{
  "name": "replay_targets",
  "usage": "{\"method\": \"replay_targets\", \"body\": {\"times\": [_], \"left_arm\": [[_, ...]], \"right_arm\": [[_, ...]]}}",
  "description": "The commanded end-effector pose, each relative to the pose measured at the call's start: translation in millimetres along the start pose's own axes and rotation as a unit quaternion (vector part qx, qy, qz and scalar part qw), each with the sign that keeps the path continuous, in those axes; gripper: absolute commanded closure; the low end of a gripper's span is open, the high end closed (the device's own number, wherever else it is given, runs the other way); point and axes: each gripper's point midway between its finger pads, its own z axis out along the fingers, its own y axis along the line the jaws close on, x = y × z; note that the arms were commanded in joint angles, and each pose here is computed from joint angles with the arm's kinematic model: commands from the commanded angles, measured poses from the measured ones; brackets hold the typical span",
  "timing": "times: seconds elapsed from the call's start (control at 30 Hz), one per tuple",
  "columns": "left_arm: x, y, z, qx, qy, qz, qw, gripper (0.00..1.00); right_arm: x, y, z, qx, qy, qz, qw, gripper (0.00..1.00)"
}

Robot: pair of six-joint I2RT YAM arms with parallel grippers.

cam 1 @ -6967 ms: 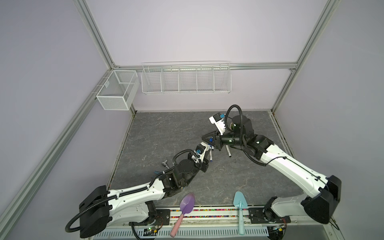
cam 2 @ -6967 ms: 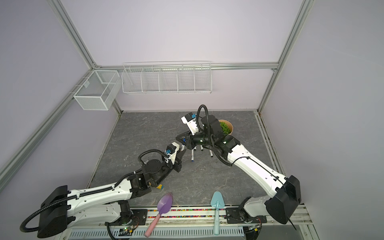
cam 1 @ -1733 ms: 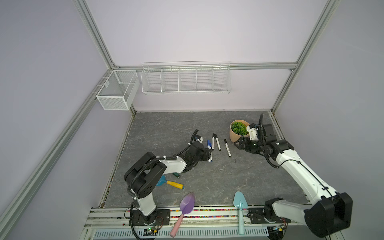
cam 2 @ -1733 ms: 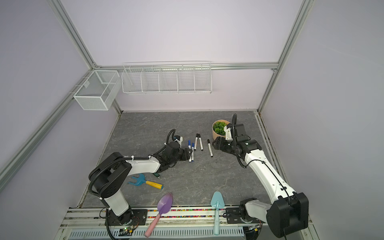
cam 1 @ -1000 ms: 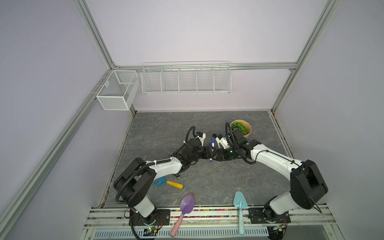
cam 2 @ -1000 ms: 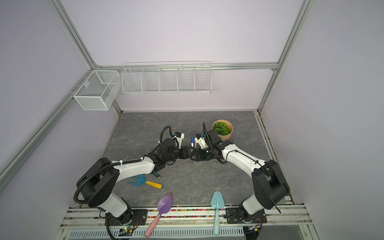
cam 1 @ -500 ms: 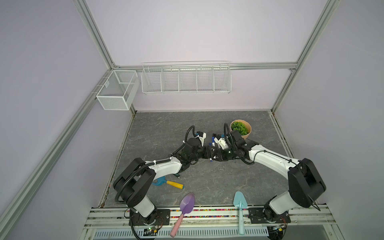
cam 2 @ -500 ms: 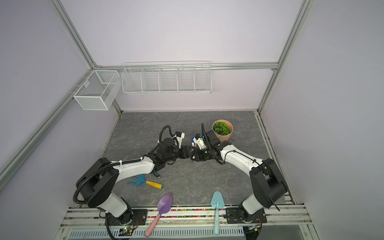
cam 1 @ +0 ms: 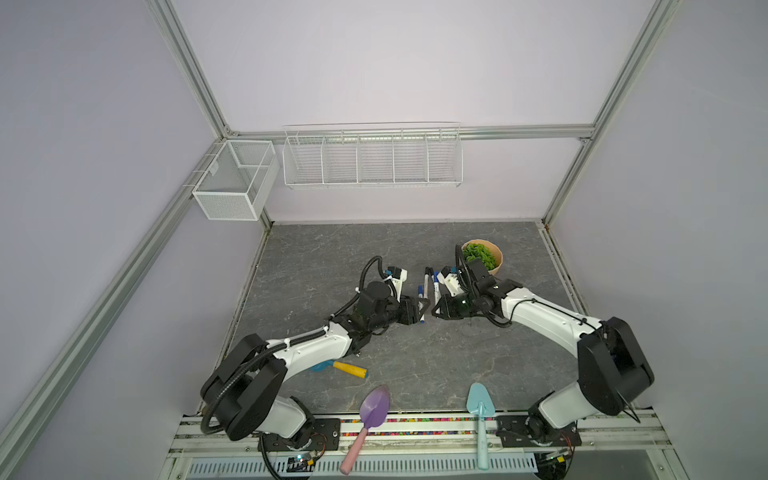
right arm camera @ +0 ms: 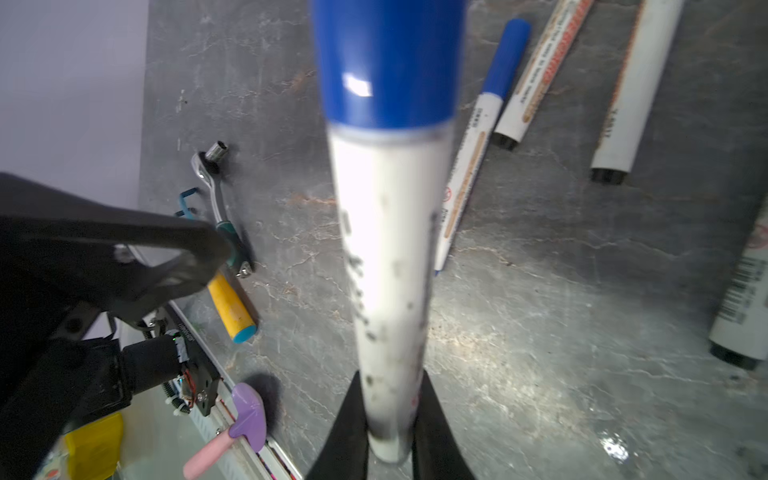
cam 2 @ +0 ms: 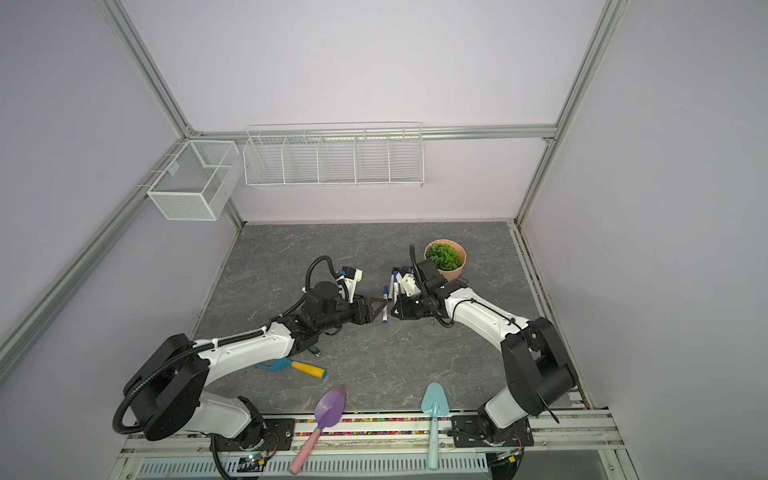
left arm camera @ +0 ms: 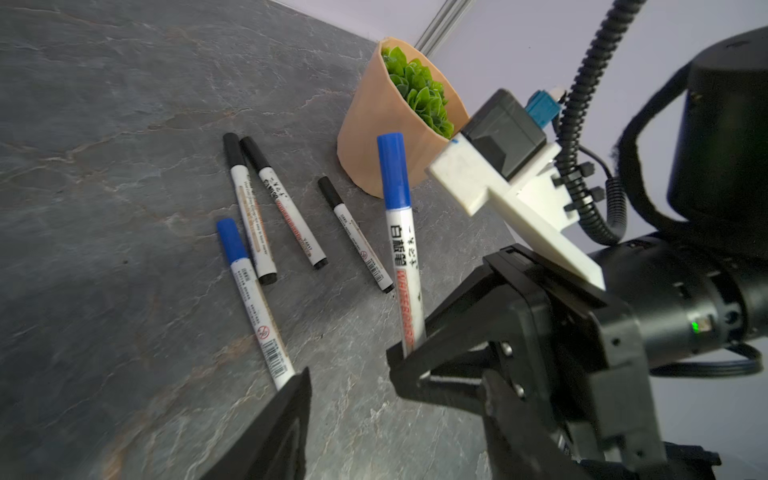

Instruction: Insert the pens into the pen caps

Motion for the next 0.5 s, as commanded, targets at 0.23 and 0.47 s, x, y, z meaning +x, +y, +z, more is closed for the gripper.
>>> {"method": "replay_targets", "body": {"times": [0.23, 0.47], "left_arm": [[-24, 82, -71, -0.260, -0.092, 0.007, 0.961, 0.36], [-22, 90, -89, -0.277, -0.114, -0.003, 0.954, 0.35]], "right_arm": [[12, -56, 29, 0.097, 0.083, 0.046, 0.991, 0.86], [10, -75, 44, 0.118, 0.108, 0.055, 0.986, 0.84]]}}
